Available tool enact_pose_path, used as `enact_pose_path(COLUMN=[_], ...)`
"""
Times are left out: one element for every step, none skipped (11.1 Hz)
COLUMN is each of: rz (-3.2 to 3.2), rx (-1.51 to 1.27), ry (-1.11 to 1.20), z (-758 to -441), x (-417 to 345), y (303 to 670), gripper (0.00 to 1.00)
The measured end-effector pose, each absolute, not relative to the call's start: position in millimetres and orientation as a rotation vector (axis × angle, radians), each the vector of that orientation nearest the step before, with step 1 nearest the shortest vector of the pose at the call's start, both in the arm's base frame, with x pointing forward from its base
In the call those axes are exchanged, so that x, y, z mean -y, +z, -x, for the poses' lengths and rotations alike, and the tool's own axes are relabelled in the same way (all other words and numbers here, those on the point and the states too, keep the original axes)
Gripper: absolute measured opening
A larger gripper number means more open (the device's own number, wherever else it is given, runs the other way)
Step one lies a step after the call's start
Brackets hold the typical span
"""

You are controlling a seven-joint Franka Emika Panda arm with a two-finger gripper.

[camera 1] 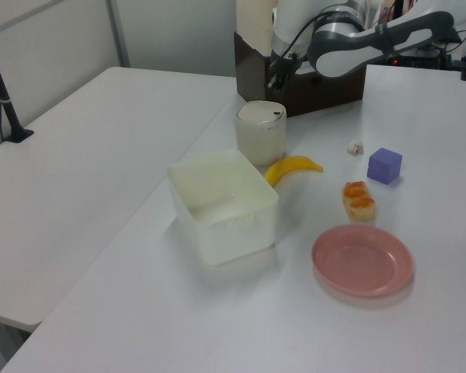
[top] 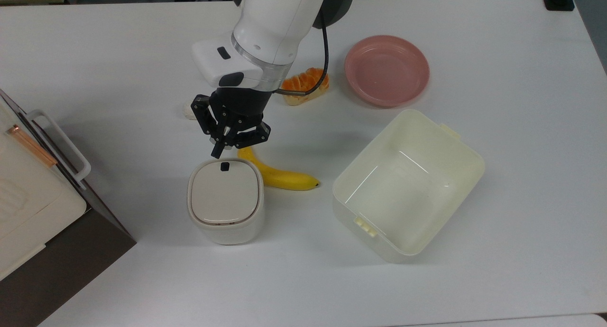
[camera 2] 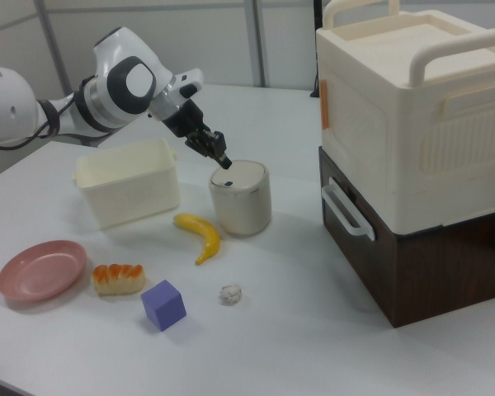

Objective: Open the trash can
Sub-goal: 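Move the gripper down to the lid edge of the cream trash can, then lift the lid edge upward with the gripper, flipping the lid open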

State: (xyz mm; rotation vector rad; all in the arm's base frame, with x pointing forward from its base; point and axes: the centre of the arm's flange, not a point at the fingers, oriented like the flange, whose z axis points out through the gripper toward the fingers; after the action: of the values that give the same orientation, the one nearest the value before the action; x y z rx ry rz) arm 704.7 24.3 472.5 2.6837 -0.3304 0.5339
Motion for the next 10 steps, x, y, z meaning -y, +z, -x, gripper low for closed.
enact_pose_path(rz=[-2.68, -2.676, -2.673, -2.668, -2.662, -2.659, -2.656, -2.651, -2.649, -2.649], rx=[0.326, 0.321, 0.315, 0.308, 0.3, 0.295, 0.288, 0.282, 0.281, 0.283], ry=[0.523, 0.51, 0.498, 0.489, 0.478, 0.467, 0.463, 0.467, 0.468, 0.468], z=[-706, -707, -709, -710, -711, -712, -714, -715, -715, -715], x=[-24, -25, -25, -26, -26, -27, -27, -27, -28, -28], y=[467, 460, 452, 446, 439, 432, 426, 426, 426, 426], gripper=[0.01, 0.01, 0.01, 0.01, 0.01, 0.01, 0.01, 0.01, 0.01, 0.01])
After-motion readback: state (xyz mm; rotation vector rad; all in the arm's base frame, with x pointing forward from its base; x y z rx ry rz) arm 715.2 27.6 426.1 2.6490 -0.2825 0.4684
